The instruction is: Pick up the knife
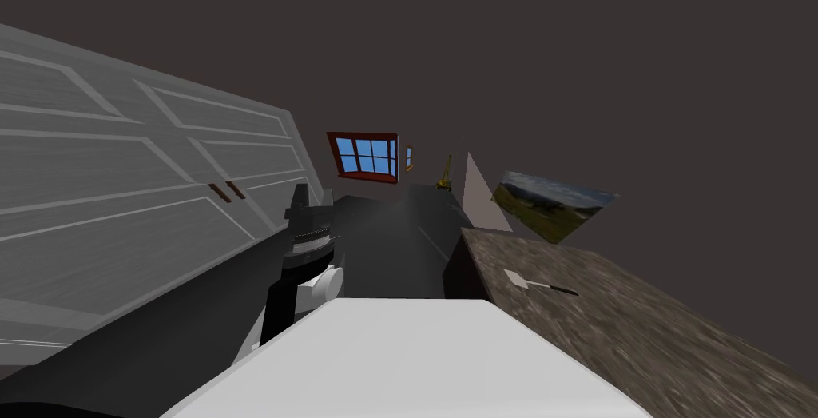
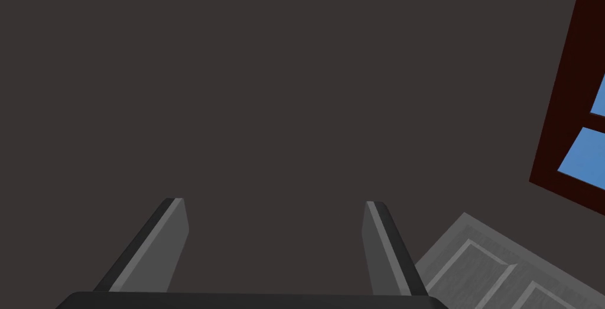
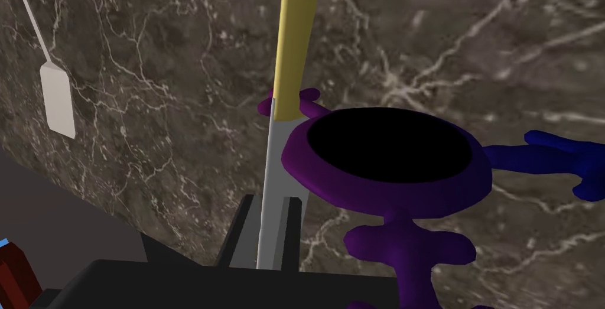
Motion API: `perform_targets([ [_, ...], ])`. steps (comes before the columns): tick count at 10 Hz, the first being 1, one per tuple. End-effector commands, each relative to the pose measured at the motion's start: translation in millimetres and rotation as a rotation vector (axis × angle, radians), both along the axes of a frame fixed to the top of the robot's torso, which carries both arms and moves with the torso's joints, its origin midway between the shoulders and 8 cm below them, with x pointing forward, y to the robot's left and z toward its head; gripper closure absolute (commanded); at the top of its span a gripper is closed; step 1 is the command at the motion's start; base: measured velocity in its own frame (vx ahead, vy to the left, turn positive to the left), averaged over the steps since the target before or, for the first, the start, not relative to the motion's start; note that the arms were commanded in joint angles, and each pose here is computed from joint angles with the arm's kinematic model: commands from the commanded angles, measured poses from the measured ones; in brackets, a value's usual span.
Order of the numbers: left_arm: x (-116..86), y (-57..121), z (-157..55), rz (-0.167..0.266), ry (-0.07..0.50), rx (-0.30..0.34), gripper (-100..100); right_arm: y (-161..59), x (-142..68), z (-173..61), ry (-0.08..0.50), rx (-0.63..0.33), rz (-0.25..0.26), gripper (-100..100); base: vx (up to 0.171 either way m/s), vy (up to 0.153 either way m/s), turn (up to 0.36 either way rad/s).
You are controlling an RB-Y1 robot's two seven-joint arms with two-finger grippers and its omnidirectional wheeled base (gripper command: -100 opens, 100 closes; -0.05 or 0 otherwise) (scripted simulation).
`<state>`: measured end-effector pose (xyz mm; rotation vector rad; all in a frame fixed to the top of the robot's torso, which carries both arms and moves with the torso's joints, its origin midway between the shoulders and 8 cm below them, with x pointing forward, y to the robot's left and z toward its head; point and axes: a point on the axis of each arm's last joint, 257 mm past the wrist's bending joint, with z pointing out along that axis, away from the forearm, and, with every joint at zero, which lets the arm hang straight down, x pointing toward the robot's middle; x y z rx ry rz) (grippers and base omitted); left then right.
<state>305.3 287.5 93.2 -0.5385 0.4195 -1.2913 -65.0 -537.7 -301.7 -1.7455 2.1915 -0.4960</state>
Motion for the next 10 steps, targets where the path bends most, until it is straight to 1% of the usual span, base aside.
perform_targets([
  [1,0,0.0,0,0.000,0.000,0.000,0,4,-22,-8,0.057,0.022,0.000,-100,0.120,-0.034,0.050],
  [4,0,0.0,0,0.000,0.000,0.000,0,10,-70,-19,0.176,0.059,-0.007,-100,0.143,-0.012,0.045],
  [6,0,0.0,0,0.000,0.000,0.000,0,12,-86,-21,0.214,0.070,-0.011,-100,0.085,-0.015,0.022],
  [7,0,0.0,0,0.000,0.000,0.000,0,14,-101,-23,0.249,0.081,-0.015,-100,0.060,-0.013,0.039],
  [8,0,0.0,0,0.000,0.000,0.000,0,15,-107,-24,0.266,0.086,-0.016,-100,0.068,-0.016,0.021],
  [10,0,0.0,0,0.000,0.000,0.000,0,19,-131,-26,0.323,0.107,-0.022,-100,0.090,-0.008,0.028],
])
